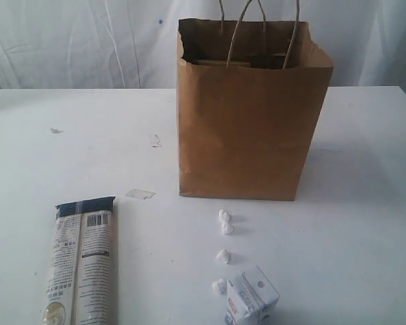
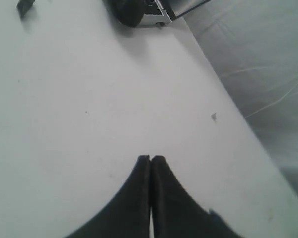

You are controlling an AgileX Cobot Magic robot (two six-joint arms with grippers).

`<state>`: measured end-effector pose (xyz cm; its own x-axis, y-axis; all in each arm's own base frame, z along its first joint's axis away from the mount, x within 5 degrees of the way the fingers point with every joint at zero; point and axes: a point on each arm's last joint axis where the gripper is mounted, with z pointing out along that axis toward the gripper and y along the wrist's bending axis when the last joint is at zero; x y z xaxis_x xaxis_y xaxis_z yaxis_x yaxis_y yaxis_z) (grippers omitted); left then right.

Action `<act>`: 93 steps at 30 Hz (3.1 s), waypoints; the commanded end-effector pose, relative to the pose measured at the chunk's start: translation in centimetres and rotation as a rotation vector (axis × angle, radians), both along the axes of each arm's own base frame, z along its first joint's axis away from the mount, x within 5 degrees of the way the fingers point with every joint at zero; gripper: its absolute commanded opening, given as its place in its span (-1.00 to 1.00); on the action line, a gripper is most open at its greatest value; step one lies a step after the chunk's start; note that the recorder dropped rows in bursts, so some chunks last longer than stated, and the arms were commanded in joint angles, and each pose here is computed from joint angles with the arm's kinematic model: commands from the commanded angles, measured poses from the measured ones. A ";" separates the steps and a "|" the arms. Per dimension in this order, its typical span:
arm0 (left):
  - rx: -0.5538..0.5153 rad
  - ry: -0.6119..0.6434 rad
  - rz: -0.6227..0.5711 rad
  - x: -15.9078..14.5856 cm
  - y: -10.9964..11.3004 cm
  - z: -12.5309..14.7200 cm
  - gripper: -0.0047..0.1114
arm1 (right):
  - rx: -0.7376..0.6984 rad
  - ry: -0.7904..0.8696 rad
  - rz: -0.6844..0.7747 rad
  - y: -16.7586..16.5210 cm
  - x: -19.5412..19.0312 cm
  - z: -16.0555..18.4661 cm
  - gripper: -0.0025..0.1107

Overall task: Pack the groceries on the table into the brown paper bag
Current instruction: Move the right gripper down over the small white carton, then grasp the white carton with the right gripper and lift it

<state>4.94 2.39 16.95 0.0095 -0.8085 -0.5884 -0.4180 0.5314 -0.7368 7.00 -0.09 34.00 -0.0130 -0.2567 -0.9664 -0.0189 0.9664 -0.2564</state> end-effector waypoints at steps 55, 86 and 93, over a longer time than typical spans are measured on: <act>0.348 0.086 -0.311 0.2 -1.5 -0.3 -0.92 | -0.142 1.334 0.750 18.1 11.8 -10.7 0.33; 0.348 0.086 -0.311 0.2 -1.5 -0.3 -0.92 | -0.319 1.202 0.597 16.2 11.2 -5.0 -0.17; 0.348 0.086 -0.311 0.2 -1.5 -0.3 -0.92 | -0.246 0.985 0.438 12.1 8.6 1.0 -0.17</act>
<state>5.15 0.82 16.75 -0.2631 -0.5238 -0.8102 -0.2511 0.8480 -0.4667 16.96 13.83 33.26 -0.5873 -0.6562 -0.4737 -0.7097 0.6990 -0.0883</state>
